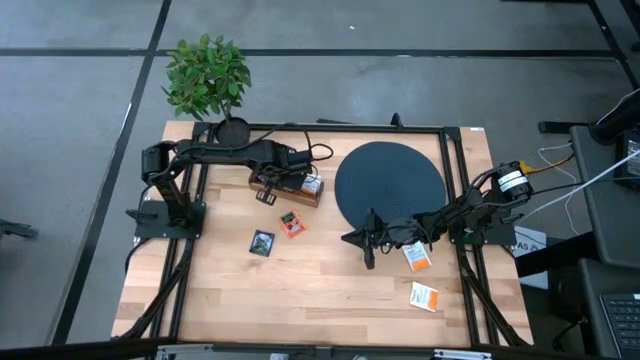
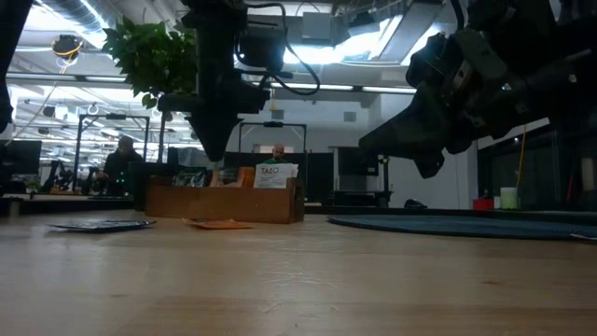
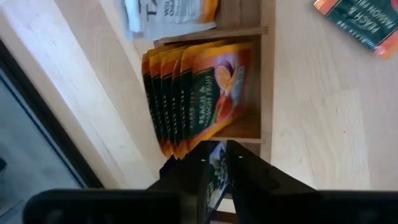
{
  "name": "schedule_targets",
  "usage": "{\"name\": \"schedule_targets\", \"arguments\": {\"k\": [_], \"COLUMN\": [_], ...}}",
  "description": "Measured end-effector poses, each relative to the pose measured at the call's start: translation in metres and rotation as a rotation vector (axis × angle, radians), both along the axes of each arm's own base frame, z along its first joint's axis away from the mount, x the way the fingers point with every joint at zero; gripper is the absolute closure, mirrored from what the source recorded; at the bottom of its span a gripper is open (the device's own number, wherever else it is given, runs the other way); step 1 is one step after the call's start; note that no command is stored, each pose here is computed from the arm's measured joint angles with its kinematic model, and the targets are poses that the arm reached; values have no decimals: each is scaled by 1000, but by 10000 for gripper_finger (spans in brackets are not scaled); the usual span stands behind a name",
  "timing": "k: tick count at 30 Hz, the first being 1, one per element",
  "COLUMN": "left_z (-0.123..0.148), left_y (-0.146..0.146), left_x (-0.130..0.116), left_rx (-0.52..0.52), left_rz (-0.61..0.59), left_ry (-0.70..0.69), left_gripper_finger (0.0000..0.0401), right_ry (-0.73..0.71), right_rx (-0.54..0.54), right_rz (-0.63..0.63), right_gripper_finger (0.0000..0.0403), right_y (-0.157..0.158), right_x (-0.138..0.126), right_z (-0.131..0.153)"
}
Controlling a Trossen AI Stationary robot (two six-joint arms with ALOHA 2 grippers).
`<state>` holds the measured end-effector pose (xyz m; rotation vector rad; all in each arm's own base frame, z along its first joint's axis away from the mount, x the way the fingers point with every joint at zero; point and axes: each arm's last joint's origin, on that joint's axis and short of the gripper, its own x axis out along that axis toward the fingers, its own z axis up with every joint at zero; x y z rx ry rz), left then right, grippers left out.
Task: Pick & Place Tea
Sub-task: Put the right orange tea bag into the middle section of the wooden organizer, then put the bottom white tea bag into the right section of the wooden organizer
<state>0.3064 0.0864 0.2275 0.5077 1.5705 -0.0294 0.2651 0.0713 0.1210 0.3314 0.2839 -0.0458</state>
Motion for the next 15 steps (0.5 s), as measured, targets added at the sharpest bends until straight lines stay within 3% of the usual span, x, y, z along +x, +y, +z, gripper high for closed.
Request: {"name": "schedule_targets", "arguments": {"k": [8,15], "left_z": [2,19], "left_y": [-1,-12], "left_x": [0,2], "left_rx": [152,249], "left_rz": [-11,-18], "left_ry": [43,32], "left_gripper_finger": [325,358], "right_ry": [8,7], "right_rx": [19,15], "right_rz": [-7,-5], "right_gripper_finger": [384,395], "right_y": [0,0], "right_x": [0,0], "right_z": [-1,-1]}}
